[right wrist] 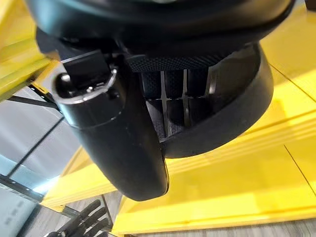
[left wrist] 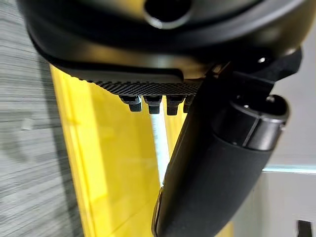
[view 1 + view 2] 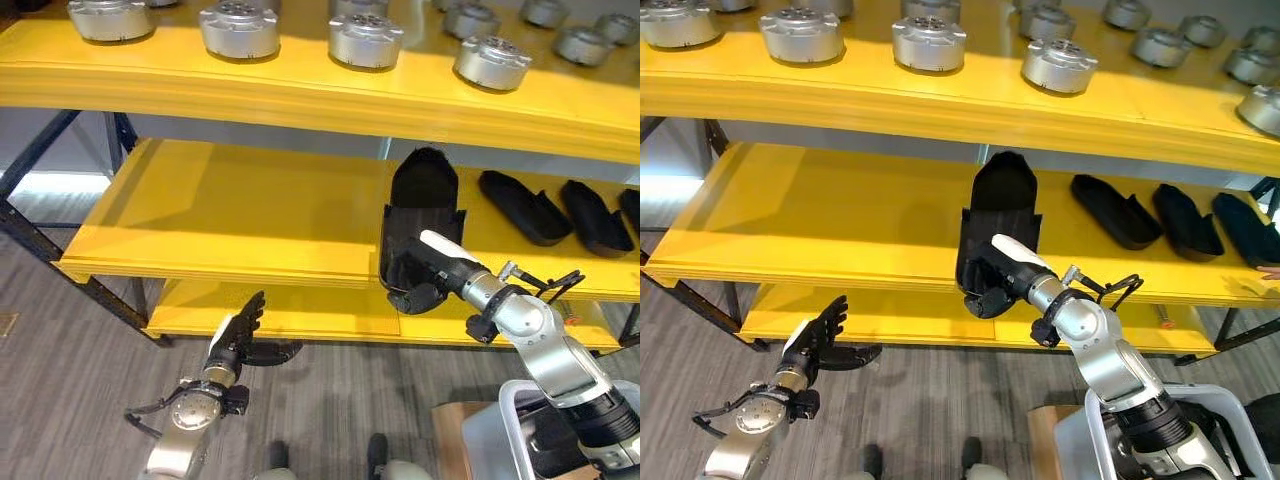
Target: Move parts from the plastic box to the shelf.
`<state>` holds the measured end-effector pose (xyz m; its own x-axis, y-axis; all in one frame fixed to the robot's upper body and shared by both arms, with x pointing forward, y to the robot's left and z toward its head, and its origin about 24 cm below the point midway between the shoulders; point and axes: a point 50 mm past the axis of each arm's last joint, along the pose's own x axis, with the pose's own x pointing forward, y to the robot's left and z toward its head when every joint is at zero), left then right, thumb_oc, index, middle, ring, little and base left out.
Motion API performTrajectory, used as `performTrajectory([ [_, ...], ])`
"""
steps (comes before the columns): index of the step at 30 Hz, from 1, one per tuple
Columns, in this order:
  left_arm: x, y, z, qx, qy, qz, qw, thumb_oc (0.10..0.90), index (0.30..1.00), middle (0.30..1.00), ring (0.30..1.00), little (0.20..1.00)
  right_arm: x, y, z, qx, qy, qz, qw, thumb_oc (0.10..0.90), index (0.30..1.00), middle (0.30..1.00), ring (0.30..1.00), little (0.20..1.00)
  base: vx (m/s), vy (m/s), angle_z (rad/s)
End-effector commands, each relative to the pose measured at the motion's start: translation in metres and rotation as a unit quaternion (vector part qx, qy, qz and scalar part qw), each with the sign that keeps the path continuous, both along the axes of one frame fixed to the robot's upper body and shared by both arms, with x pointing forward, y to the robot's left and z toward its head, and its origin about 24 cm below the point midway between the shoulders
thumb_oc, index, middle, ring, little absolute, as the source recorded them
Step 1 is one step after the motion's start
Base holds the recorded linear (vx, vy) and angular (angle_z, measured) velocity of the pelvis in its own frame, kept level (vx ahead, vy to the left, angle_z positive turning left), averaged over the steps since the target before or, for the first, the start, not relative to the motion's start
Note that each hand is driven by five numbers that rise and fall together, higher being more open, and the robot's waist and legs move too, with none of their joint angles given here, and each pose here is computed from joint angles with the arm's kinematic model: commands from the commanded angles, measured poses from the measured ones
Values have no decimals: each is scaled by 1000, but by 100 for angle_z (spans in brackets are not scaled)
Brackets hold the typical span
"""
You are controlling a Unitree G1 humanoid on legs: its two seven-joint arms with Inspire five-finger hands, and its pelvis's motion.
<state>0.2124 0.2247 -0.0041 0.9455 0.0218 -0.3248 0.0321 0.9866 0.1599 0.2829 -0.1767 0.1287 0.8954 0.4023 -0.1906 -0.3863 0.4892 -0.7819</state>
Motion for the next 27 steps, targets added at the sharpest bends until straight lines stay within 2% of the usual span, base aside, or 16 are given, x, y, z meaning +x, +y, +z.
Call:
performTrajectory([
  [1, 26, 0, 52, -13, -142, -8, 990, 900, 1000, 1000, 1000, 1000, 1, -4, 79, -2, -177, 15, 984, 400, 300, 300, 300, 300, 88, -61, 12],
  [16, 18, 0, 46, -19, -120, -20, 992, 900, 1000, 1000, 1000, 1000, -1, -11, 75, -12, -157, 2, 987, 400, 300, 300, 300, 300, 82, -61, 6],
  [27, 18, -2, 45, -15, -111, -38, 993, 900, 1000, 1000, 1000, 1000, 7, -14, 82, 0, -195, -25, 980, 400, 300, 300, 300, 300, 48, -32, 0],
])
